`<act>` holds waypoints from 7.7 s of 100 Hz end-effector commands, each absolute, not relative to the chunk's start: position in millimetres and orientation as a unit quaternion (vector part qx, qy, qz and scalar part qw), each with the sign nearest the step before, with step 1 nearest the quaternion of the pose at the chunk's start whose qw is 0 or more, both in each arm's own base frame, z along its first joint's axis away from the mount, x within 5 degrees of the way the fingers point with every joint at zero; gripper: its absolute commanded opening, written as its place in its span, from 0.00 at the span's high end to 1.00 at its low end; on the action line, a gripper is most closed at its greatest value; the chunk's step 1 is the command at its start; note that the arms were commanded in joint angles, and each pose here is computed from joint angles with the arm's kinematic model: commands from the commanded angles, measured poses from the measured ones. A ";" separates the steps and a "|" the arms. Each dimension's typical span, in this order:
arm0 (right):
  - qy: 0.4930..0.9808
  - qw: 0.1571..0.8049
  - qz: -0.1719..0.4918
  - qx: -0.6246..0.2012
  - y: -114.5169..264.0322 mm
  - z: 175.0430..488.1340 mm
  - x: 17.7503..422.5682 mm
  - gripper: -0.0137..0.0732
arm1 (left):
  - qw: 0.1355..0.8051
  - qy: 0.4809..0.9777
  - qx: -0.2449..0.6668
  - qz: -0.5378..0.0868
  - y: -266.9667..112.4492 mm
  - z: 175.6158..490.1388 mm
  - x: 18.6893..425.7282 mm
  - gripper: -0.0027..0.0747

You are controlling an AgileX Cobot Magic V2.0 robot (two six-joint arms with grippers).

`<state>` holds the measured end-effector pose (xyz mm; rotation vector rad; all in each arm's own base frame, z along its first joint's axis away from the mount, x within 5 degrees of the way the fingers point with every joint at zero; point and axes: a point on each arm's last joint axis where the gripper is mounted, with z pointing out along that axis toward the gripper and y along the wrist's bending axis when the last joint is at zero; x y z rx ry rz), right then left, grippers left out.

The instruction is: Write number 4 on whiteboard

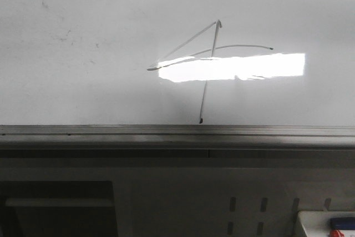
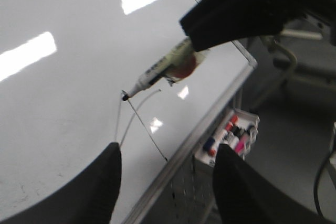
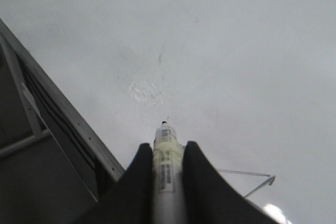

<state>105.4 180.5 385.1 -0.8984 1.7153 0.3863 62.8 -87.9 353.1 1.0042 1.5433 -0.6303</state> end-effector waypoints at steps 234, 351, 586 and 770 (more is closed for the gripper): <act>0.611 0.545 0.208 -0.534 197.9 393.4 80.0 0.67 | 0.398 0.604 0.614 -0.314 -176.8 376.6 123.9 0.99; 0.594 0.583 0.213 -0.512 167.3 413.5 72.6 0.92 | 0.392 0.603 0.620 -0.313 -176.2 375.5 123.0 0.99; 0.646 0.629 0.210 -0.378 81.1 402.6 63.8 0.91 | 0.516 0.832 0.092 -0.181 -174.6 281.0 215.6 0.99; 0.675 0.612 0.189 -0.367 78.4 394.0 67.3 0.91 | 0.593 0.778 0.056 -0.201 -140.9 332.6 190.2 0.26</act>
